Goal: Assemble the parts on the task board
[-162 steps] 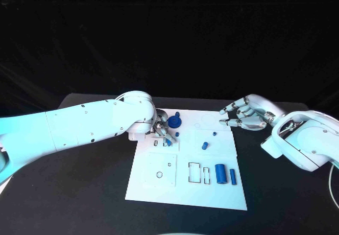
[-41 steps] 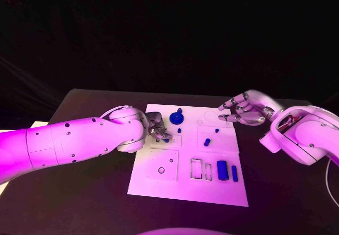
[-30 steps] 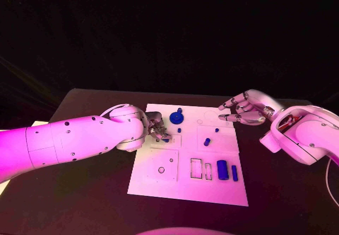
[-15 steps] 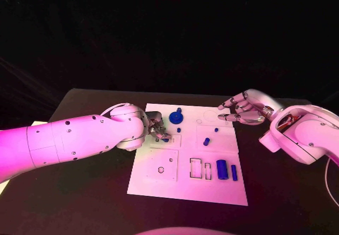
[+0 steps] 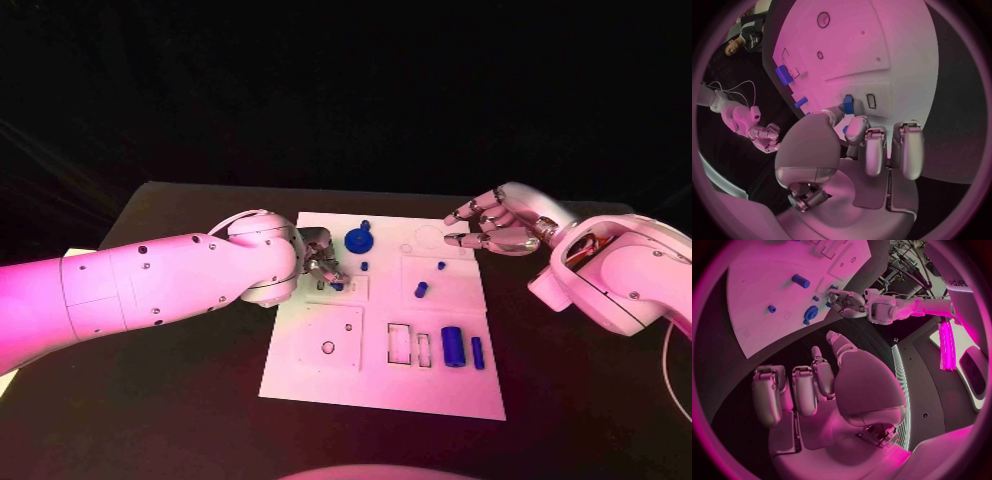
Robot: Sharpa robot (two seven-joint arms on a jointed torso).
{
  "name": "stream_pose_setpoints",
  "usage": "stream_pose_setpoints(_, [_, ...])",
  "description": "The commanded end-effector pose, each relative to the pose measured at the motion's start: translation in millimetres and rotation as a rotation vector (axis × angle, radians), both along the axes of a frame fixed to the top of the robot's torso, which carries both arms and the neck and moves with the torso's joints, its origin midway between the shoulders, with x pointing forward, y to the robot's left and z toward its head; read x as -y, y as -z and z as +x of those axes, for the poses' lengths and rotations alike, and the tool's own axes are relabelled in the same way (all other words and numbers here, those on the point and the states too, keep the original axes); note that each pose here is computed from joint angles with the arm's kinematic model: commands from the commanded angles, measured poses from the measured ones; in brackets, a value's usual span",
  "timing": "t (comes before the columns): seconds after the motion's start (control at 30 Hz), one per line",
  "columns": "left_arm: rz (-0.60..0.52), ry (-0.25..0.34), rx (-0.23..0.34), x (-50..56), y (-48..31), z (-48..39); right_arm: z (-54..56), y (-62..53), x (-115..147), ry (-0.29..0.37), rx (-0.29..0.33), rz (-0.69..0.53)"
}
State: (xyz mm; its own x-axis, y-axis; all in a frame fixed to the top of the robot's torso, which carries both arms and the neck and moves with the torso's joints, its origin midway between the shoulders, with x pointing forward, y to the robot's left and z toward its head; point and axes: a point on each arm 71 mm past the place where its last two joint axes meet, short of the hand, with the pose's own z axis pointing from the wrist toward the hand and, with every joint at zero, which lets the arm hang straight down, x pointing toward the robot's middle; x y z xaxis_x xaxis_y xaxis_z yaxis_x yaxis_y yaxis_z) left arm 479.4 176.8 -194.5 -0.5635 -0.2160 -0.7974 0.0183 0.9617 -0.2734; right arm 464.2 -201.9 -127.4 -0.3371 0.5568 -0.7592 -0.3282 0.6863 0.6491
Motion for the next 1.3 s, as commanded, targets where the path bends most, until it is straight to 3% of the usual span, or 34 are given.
stream_pose_setpoints(0.03, [0.015,0.025,-0.049,4.5,7.9,-3.9,-0.8,0.3,-1.2,-0.013,-0.004,-0.005])
stream_pose_setpoints(1.3, [0.011,0.023,-0.042,7.6,7.9,-0.6,-1.6,-0.2,-1.1,-0.012,-0.002,-0.003])
